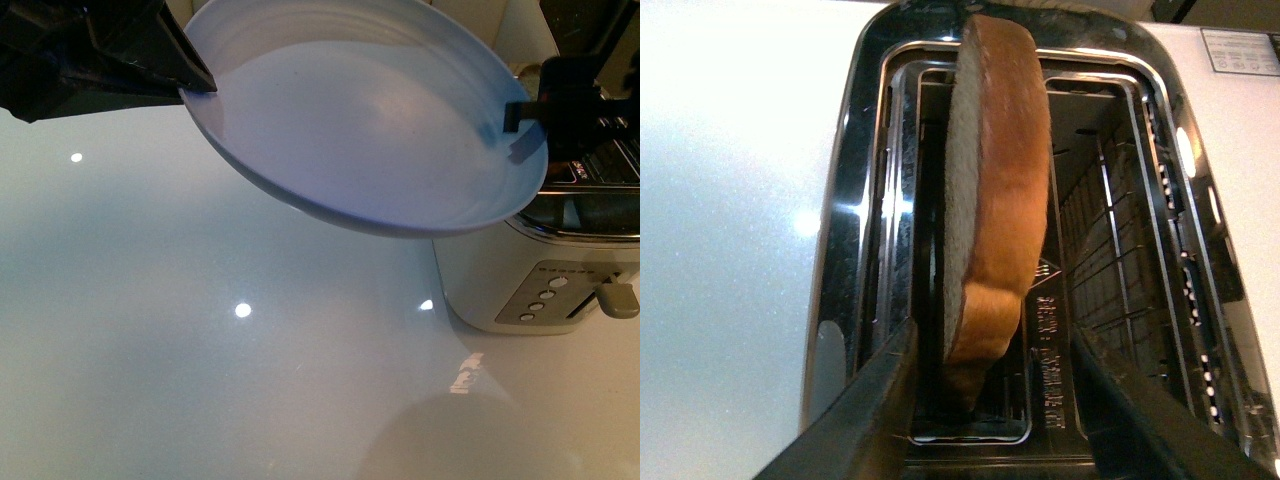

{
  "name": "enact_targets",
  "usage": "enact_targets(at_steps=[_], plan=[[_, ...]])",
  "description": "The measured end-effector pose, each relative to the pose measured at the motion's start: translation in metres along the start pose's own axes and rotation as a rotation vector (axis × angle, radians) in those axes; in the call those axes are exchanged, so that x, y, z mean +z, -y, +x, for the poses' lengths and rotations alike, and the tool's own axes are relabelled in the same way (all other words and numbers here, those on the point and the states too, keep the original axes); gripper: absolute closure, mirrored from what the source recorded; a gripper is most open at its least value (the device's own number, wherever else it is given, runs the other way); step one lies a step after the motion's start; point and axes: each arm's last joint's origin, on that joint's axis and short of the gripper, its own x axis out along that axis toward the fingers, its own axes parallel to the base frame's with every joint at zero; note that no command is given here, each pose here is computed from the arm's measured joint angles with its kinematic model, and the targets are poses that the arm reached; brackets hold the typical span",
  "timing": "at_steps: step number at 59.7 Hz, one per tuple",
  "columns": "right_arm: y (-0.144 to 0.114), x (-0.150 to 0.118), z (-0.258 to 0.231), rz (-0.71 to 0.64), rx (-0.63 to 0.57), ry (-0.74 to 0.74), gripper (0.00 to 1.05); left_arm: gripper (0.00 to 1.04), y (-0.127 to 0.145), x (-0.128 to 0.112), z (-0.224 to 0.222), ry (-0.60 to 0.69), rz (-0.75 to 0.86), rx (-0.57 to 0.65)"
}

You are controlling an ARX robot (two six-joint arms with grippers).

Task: Left arm holds plate, right arm toasts bread

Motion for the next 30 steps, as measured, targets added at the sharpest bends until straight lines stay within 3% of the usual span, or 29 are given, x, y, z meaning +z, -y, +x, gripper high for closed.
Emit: enact_targets(at_steps=[12, 30], plan=[[0.012, 0.023, -0.022, 0.067, -0.003, 0.107, 0.08, 1.02, 0.000, 0.000, 0.000, 0.001, -0.010, 0.001], [0.028, 0.046, -0.072, 0.126, 0.032, 0.247, 0.09, 1.02, 0.000, 0.000, 0.000, -0.006, -0.022, -0.008]])
